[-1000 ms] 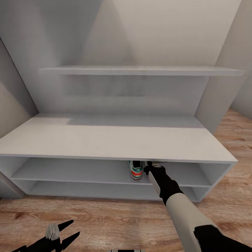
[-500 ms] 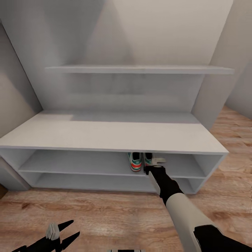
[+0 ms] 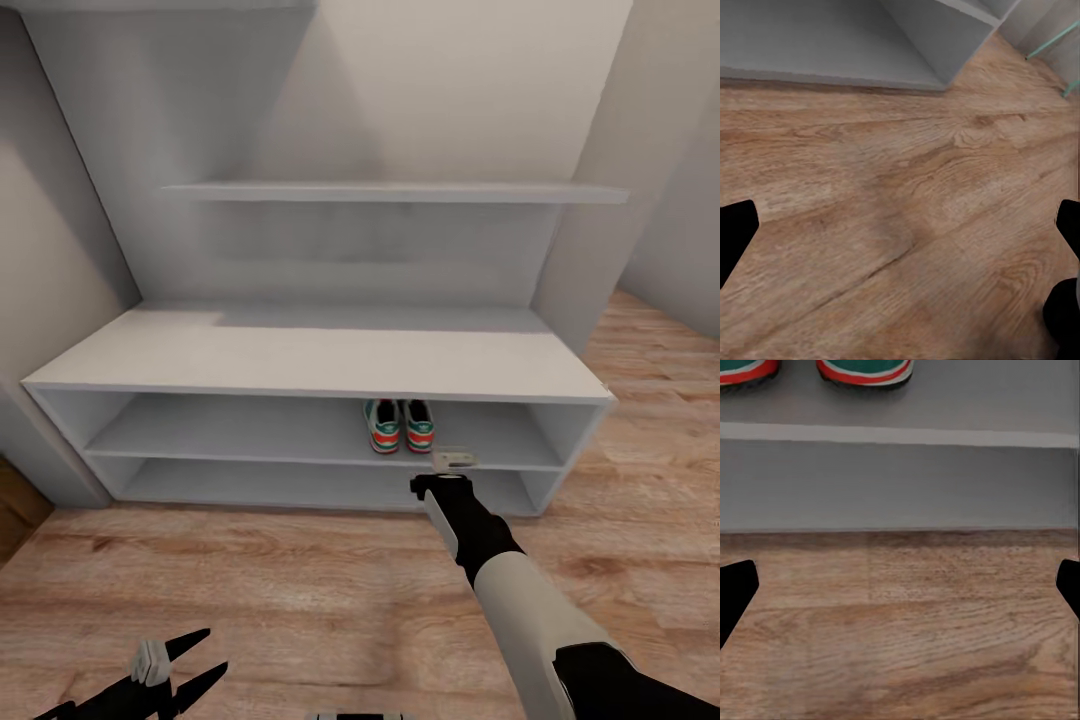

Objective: Pick up the two gym shoes and the two sandals from the corridor floor and place them onto the hallstand (shoe rack) in the corridor, making sure they are on the rack and not on the floor. Arrange them so the two gym shoes are next to each other and the two sandals are next to each other.

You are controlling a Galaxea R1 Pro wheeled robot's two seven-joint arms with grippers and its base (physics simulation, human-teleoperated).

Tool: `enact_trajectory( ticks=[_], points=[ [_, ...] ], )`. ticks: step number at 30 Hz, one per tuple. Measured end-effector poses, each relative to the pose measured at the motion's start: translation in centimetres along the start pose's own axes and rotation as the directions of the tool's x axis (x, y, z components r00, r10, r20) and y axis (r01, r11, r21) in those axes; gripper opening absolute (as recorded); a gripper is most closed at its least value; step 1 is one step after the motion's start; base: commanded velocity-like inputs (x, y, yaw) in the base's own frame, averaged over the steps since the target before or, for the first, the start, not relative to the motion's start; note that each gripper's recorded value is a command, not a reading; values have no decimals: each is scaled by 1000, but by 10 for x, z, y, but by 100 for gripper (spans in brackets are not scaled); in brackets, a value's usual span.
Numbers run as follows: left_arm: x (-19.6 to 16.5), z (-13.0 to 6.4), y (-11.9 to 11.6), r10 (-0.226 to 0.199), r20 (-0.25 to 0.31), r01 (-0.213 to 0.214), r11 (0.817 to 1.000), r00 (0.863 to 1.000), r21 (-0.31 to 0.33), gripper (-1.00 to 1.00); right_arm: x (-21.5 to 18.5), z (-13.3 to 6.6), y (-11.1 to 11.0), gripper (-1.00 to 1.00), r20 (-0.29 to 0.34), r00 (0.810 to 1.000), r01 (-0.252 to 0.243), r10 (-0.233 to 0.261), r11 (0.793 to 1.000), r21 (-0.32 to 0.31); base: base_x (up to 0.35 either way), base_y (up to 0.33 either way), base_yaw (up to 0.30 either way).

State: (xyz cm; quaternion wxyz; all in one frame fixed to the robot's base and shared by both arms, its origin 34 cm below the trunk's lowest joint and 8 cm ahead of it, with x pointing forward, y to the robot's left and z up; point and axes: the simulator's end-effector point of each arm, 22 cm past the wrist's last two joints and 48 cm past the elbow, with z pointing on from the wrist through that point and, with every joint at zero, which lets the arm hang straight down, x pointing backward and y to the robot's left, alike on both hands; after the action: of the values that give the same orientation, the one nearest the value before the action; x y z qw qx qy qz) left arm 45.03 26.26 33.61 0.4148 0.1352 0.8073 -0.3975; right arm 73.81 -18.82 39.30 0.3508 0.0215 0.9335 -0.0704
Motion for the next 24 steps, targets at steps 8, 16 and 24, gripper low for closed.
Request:
enact_trajectory(
  ticks=[8, 16, 24],
  points=[
    [0, -1, 1, 1, -2, -1, 1000, 1000, -4, 100, 1, 0, 1, 100, 3, 1000, 2, -2, 1000, -2, -316, 0, 0],
    [0, -3, 5, 6, -7, -6, 1000, 1000, -15, 100, 13, 8, 4, 100, 46, 999, -11, 11, 1000, -6, -73, 0, 0],
    [4, -6, 6, 8, -12, -8, 1000, 1000, -20, 100, 74, 23, 9, 100, 25, 1000, -1, 2, 1000, -6, -3, 0, 0]
  ],
)
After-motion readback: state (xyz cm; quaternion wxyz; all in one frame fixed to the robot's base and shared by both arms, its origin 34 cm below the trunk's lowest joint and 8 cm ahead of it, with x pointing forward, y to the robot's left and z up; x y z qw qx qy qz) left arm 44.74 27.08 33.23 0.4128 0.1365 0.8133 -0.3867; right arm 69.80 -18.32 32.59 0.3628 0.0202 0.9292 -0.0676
